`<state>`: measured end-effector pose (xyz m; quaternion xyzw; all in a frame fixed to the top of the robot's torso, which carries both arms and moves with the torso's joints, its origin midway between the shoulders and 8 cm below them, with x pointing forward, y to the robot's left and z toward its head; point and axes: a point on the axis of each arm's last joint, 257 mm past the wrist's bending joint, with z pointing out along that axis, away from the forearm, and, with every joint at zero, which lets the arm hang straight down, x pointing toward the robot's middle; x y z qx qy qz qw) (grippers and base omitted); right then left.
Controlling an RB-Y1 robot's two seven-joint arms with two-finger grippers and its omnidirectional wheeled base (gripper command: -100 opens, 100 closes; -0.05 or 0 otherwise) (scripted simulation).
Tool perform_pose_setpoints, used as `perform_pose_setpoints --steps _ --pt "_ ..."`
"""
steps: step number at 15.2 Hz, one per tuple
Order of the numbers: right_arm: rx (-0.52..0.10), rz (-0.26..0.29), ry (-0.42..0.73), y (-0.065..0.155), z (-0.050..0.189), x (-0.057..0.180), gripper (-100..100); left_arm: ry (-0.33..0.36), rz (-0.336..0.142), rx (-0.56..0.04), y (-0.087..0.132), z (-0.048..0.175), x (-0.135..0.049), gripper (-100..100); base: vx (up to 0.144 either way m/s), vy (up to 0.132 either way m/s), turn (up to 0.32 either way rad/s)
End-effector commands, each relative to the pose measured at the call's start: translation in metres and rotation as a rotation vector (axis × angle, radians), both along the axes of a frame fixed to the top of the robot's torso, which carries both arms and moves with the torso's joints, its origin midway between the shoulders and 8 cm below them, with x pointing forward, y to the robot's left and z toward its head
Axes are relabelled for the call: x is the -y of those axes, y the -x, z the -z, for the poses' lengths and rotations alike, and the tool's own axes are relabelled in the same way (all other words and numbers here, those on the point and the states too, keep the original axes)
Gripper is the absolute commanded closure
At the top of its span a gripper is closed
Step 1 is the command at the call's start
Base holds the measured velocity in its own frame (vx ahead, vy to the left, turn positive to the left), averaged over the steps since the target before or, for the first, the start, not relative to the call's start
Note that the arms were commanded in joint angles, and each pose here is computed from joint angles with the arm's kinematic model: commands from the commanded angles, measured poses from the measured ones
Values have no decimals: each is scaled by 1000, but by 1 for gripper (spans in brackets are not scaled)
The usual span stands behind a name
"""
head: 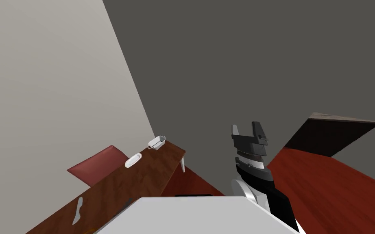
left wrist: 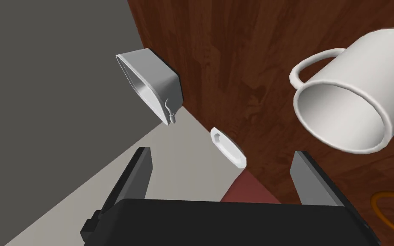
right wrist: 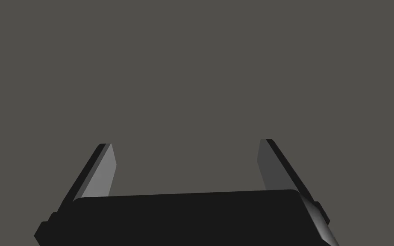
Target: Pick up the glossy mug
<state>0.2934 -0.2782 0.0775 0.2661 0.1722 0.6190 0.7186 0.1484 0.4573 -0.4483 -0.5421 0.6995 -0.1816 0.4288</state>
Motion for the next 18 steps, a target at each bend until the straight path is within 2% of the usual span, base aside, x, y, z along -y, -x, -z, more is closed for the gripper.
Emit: perform_pose_setpoints --steps 1,2,3,4,6,7,8,9,10,11,12,13,14,15,16,17,18 --pt "0 0 0 0 0 0 0 8 -21 -59 24 17 -3 -100 15 21 -292" --pt "0 0 0 0 0 0 0 16 -34 -109 45 29 -6 -100 21 25 -396" --pt "0 0 0 0 0 0 0 17 -43 -127 53 34 -8 -100 19 36 -316" --pt "0 0 0 0 0 0 0 25 -58 -181 75 46 -9 -100 26 35 -397" --pt "0 0 0 0 0 0 0 26 -66 -197 84 50 -11 -100 20 44 -143" --pt "0 0 0 0 0 0 0 34 -81 -248 106 61 -12 -100 21 26 -232" --pt "0 0 0 0 0 0 0 35 -88 -263 114 64 -14 -100 22 27 -249" --pt "0 0 0 0 0 0 0 44 -102 -314 137 73 -14 -100 31 29 -353" --pt "0 0 0 0 0 0 0 44 -109 -327 143 76 -15 -100 33 38 -324" --pt "0 0 0 0 0 0 0 53 -121 -372 164 83 -13 -100 33 48 -360" --pt "0 0 0 0 0 0 0 53 -128 -387 172 86 -15 -100 33 55 -236" --pt "0 0 0 0 0 0 0 62 -146 -444 200 95 -14 -100 38 54 -246" --pt "0 0 0 0 0 0 0 62 -146 -444 200 95 -14 -100 38 46 -227" --pt "0 0 0 0 0 0 0 72 -163 -498 227 102 -12 -100 40 41 -315" --pt "0 0 0 0 0 0 0 72 -163 -498 227 102 -12 -100 41 43 -243" --pt "0 0 0 0 0 0 0 81 -175 -543 249 107 -9 -100 53 43 -274" --pt "0 0 0 0 0 0 0 81 -177 -547 251 107 -9 -100 50 46 -202"
